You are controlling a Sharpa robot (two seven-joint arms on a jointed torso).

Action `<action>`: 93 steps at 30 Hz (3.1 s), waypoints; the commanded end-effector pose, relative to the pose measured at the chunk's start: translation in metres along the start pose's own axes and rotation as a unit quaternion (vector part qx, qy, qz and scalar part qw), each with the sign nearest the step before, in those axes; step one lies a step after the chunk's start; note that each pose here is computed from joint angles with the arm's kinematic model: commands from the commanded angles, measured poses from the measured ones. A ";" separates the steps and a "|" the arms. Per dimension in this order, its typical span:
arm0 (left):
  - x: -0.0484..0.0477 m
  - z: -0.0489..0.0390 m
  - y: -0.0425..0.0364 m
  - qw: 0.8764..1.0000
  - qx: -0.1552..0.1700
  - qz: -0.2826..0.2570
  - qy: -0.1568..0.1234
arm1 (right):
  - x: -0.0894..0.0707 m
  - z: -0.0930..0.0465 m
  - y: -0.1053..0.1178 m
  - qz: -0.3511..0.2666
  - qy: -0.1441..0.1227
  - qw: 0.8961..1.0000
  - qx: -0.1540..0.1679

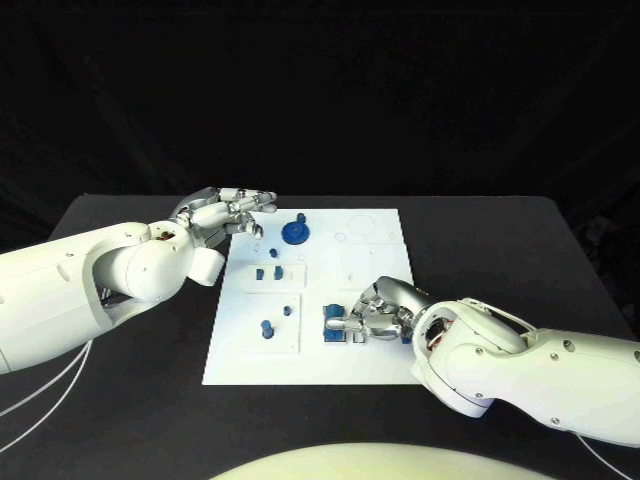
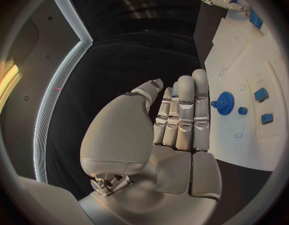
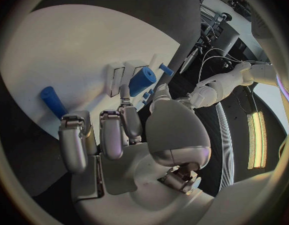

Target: Assemble the parts on the task board

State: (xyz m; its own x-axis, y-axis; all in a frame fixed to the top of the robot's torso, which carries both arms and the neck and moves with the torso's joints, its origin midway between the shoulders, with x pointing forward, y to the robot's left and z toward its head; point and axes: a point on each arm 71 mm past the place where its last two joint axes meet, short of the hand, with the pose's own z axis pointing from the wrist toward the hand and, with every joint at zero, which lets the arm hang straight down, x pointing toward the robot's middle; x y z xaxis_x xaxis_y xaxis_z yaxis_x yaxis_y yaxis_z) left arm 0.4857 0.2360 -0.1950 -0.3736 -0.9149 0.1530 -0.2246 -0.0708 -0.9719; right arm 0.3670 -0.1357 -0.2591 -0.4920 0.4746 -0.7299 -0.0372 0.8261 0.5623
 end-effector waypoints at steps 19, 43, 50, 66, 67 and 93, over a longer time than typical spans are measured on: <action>0.0017 -0.0003 -0.0006 1.000 0.001 0.003 0.008 | -0.003 -0.006 0.008 -0.028 -0.022 0.998 -0.046; 0.0006 -0.0012 -0.0005 1.000 0.000 0.003 0.008 | 0.000 0.000 0.004 -0.072 -0.011 0.997 -0.039; -0.0002 -0.0015 -0.0006 1.000 -0.001 0.003 0.007 | -0.003 -0.002 0.000 -0.076 -0.019 0.996 -0.037; -0.0010 -0.0020 -0.0007 1.000 0.000 0.003 0.006 | -0.015 -0.015 -0.008 -0.059 -0.040 0.996 -0.047; -0.0011 -0.0022 -0.0007 1.000 0.000 0.004 0.005 | -0.018 -0.017 -0.011 -0.058 -0.044 0.996 -0.048; -0.0015 -0.0058 -0.0021 1.000 0.006 0.003 0.006 | -0.044 -0.039 -0.075 -0.112 -0.075 0.991 0.024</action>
State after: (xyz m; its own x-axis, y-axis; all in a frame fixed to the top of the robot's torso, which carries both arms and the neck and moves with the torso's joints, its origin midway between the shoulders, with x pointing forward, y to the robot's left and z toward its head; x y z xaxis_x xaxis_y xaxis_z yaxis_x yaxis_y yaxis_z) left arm 0.4819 0.2419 -0.1937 -0.3713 -0.9170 0.1459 -0.2246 -0.0637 -0.9724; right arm 0.3570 -0.2295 -0.2527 -0.3430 0.3380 -0.8764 -0.0909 0.9167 0.3891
